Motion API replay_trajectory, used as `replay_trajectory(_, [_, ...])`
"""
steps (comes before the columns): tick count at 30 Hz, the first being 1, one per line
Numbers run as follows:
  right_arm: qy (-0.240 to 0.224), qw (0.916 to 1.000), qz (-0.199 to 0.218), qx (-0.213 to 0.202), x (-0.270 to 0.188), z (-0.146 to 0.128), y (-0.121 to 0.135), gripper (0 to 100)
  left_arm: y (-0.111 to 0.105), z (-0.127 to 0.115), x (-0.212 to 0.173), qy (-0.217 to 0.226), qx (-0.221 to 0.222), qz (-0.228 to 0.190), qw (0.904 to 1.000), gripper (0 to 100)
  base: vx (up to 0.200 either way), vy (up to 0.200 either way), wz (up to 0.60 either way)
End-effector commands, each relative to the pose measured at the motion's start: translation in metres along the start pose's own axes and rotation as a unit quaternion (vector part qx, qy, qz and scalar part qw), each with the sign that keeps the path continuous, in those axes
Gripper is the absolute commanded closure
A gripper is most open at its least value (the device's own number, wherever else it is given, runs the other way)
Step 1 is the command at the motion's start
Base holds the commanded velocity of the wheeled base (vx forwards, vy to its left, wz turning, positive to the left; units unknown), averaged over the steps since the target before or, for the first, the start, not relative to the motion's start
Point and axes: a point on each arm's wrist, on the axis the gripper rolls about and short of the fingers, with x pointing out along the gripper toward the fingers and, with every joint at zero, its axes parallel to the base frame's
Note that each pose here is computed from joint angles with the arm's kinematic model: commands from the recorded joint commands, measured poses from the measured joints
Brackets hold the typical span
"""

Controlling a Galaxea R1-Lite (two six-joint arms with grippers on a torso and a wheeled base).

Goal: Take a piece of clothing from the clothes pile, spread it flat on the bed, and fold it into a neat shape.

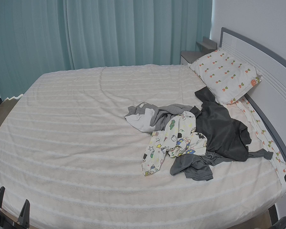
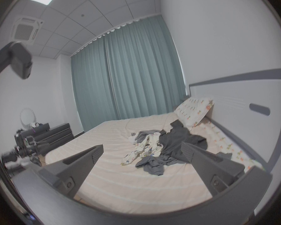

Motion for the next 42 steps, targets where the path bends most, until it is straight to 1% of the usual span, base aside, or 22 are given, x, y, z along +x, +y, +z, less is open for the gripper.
replay_trajectory(1, [0.208, 0.9658, 0.007, 0.155, 0.158, 0.016, -0.033, 0, 0.0, -0.005, 0.001, 0.004, 0.0, 0.0, 1.0, 0, 0.0, 0.0, 0.0])
replay_trajectory(4, [0.212, 0.9587, -0.013, 0.19, 0.207, 0.009, -0.047, 0, 0.0, -0.005, 0.001, 0.004, 0.0, 0.0, 1.0, 0, 0.0, 0.0, 0.0])
replay_trajectory(5, [0.211, 0.9584, -0.015, 0.192, 0.21, 0.009, -0.047, 0, 0.0, -0.005, 0.001, 0.004, 0.0, 0.0, 1.0, 0, 0.0, 0.0, 0.0])
replay_trajectory(6, [0.213, 0.9529, -0.038, 0.212, 0.241, 0.001, -0.057, 0, 0.0, -0.005, 0.001, 0.004, 0.0, 0.0, 1.0, 0, 0.0, 0.0, 0.0])
replay_trajectory(9, [0.22, 0.943, -0.075, 0.238, 0.281, -0.016, -0.068, 0, 0.0, -0.005, 0.001, 0.004, 0.0, 0.0, 1.0, 0, 0.0, 0.0, 0.0])
replay_trajectory(10, [0.22, 0.9417, -0.081, 0.241, 0.286, -0.017, -0.07, 0, 0.0, -0.005, 0.001, 0.004, 0.0, 0.0, 1.0, 0, 0.0, 0.0, 0.0])
replay_trajectory(11, [0.221, 0.9371, -0.099, 0.252, 0.303, -0.023, -0.076, 0, 0.0, -0.005, 0.001, 0.004, 0.0, 0.0, 1.0, 0, 0.0, 0.0, 0.0])
replay_trajectory(14, [0.219, 0.9324, -0.121, 0.261, 0.336, -0.035, -0.083, 0, 0.0, -0.005, 0.001, 0.004, 0.0, 0.0, 1.0, 0, 0.0, 0.0, 0.0])
replay_trajectory(15, [0.219, 0.9325, -0.121, 0.26, 0.337, -0.035, -0.082, 0, 0.0, -0.005, 0.001, 0.004, 0.0, 0.0, 1.0, 0, 0.0, 0.0, 0.0])
replay_trajectory(16, [0.218, 0.9302, -0.138, 0.261, 0.354, -0.044, -0.084, 0, 0.0, -0.005, 0.001, 0.004, 0.0, 0.0, 1.0, 0, 0.0, 0.0, 0.0])
replay_trajectory(19, [0.217, 0.9237, -0.161, 0.272, 0.378, -0.061, -0.086, 0, 0.0, -0.005, 0.001, 0.004, 0.0, 0.0, 1.0, 0, 0.0, 0.0, 0.0])
replay_trajectory(23, [0.219, 0.9214, -0.17, 0.272, 0.399, -0.076, -0.088, 0, 0.0, -0.005, 0.001, 0.004, 0.0, 0.0, 1.0, 0, 0.0, 0.0, 0.0])
replay_trajectory(27, [0.226, 0.9176, -0.194, 0.264, 0.423, -0.104, -0.095, 0, 0.0, -0.005, 0.001, 0.004, 0.0, 0.0, 1.0, 0, 0.0, 0.0, 0.0])
replay_trajectory(30, [0.231, 0.916, -0.197, 0.261, 0.432, -0.118, -0.097, 0, 0.0, -0.005, 0.001, 0.004, 0.0, 0.0, 1.0, 0, 0.0, 0.0, 0.0])
replay_trajectory(35, [0.232, 0.9138, -0.205, 0.263, 0.44, -0.128, -0.106, 0, 0.0, -0.005, 0.001, 0.004, 0.0, 0.0, 1.0, 0, 0.0, 0.0, 0.0])
replay_trajectory(42, [0.227, 0.9154, -0.203, 0.263, 0.442, -0.127, -0.108, 0, 0.0, -0.005, 0.001, 0.004, 0.0, 0.0, 1.0, 0, 0.0, 0.0, 0.0])
